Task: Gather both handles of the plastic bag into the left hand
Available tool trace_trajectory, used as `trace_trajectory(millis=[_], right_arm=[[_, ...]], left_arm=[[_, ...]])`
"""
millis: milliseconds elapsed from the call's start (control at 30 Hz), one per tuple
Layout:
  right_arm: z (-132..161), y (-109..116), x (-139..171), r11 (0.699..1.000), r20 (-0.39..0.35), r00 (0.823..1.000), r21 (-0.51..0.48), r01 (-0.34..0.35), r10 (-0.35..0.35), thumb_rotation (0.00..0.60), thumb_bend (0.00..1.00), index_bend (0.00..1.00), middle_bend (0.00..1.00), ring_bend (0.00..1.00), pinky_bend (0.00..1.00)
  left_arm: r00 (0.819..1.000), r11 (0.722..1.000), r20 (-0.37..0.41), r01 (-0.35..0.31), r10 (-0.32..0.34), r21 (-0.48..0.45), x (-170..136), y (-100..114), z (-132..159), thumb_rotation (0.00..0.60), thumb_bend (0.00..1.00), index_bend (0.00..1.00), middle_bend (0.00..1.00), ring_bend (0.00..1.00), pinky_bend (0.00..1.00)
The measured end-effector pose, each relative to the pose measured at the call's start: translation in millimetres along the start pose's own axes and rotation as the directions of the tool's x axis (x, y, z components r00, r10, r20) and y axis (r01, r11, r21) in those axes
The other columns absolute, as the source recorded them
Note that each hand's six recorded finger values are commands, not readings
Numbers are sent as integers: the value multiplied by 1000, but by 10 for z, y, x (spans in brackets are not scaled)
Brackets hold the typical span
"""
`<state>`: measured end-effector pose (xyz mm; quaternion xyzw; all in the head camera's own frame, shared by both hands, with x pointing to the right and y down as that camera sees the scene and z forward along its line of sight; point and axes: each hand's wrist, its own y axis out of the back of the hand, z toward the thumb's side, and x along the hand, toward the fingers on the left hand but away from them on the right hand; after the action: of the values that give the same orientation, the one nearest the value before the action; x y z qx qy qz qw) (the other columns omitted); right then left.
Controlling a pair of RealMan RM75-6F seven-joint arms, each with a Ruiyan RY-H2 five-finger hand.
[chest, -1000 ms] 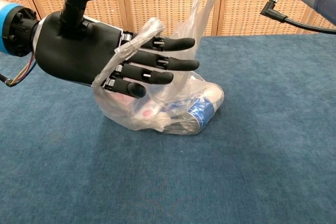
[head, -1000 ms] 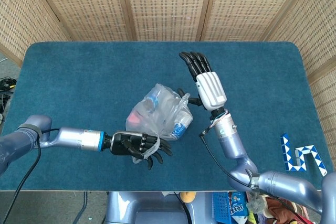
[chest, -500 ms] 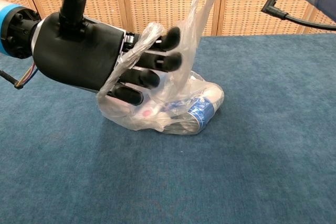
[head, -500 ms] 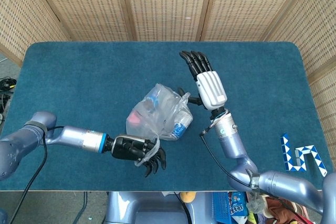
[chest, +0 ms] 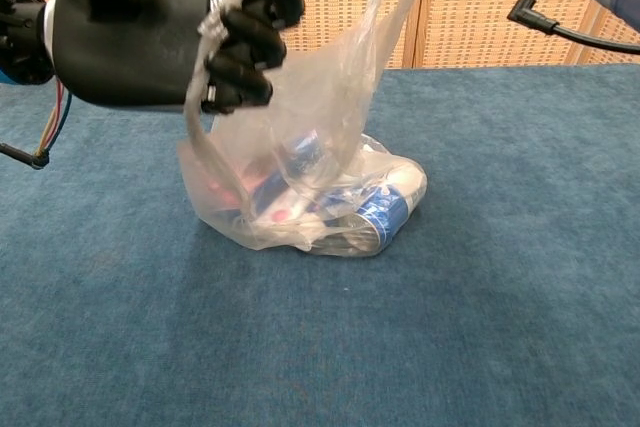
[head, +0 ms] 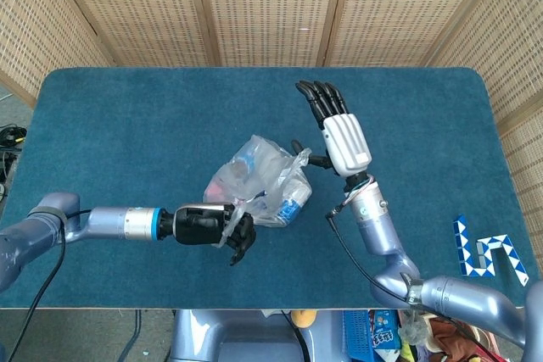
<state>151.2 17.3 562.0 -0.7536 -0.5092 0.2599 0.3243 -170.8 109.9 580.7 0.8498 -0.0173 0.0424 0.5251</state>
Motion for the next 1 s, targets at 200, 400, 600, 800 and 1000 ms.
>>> trace_trajectory(millis=[200,400,600,800,1000], right_arm=[[29,53,-7,1000,-14,1000,-11,7,-8,600,407,0,110,59,13],[53,73,-3,1000,-21,1000,-17,8,-9,600,408,0,111,59,13],[84,72,13,1000,-32,999,-19,4,-5,600,409,0,112,60,13],[109,91,6,999,-39,999,-38,10,-12,600,408,0,119,59,13],[224,152,-23,997,-70,997,-68,22,-26,600,407,0,121,59,13]], left_arm=[[977,984,181,-134,112,117,-147,66,186,459,90,463,459,458,451],[873,913,408,-365,267,183,-353,104,360,512,92,440,429,440,438],[746,833,553,-531,372,157,-550,162,461,521,93,422,405,422,431],[675,768,609,-620,417,161,-643,210,474,525,92,389,376,401,421],[632,706,638,-683,439,190,-690,240,468,523,93,366,357,384,407]])
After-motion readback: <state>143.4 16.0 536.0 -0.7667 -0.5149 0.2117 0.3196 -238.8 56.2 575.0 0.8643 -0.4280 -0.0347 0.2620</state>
